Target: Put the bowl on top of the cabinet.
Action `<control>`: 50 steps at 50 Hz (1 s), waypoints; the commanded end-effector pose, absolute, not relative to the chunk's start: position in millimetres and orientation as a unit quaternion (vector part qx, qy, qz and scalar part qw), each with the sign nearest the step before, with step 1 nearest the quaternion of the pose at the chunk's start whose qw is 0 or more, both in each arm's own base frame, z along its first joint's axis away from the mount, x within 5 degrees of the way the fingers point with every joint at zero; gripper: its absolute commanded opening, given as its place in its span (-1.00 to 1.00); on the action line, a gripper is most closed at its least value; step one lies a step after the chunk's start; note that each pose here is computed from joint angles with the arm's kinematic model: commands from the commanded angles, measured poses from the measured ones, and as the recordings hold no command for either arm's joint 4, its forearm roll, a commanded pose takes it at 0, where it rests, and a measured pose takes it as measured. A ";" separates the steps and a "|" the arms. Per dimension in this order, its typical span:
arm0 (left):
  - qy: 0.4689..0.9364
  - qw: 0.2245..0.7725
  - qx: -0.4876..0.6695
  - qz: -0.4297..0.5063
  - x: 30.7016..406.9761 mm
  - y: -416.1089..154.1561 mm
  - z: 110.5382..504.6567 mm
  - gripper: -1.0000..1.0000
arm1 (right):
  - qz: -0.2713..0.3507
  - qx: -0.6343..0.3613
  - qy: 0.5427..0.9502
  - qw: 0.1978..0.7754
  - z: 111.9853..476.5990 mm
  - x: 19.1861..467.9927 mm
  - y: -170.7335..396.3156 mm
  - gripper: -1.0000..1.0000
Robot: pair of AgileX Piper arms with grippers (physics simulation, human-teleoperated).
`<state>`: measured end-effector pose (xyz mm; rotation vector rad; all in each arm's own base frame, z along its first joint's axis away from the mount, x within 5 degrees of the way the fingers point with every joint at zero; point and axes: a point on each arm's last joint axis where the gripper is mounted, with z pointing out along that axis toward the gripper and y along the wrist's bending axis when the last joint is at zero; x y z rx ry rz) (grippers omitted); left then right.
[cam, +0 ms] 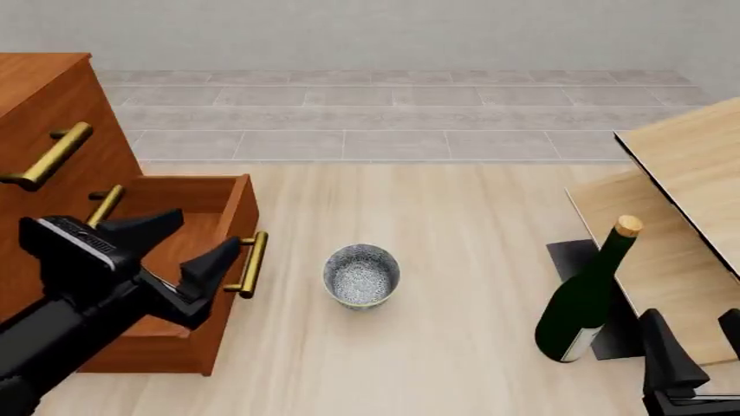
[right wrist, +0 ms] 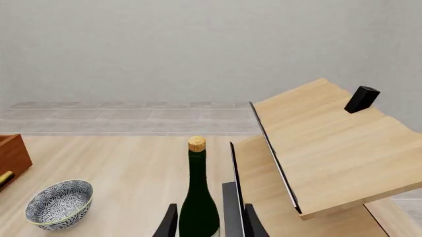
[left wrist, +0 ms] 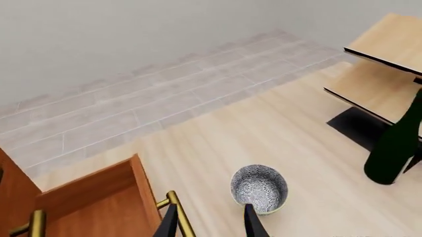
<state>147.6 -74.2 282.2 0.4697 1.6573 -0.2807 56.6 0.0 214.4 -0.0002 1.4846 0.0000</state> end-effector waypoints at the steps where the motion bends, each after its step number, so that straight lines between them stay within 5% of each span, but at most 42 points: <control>1: 0.727 0.635 0.226 -0.129 153.7 -84.2 287.1 1.00 | 0.000 0.000 0.676 0.737 214.4 56.6 0.0 1.00; 50: 0.789 0.529 0.260 -0.172 206.5 -151.1 303.0 1.00 | 0.000 0.000 0.676 0.737 214.4 56.6 0.0 1.00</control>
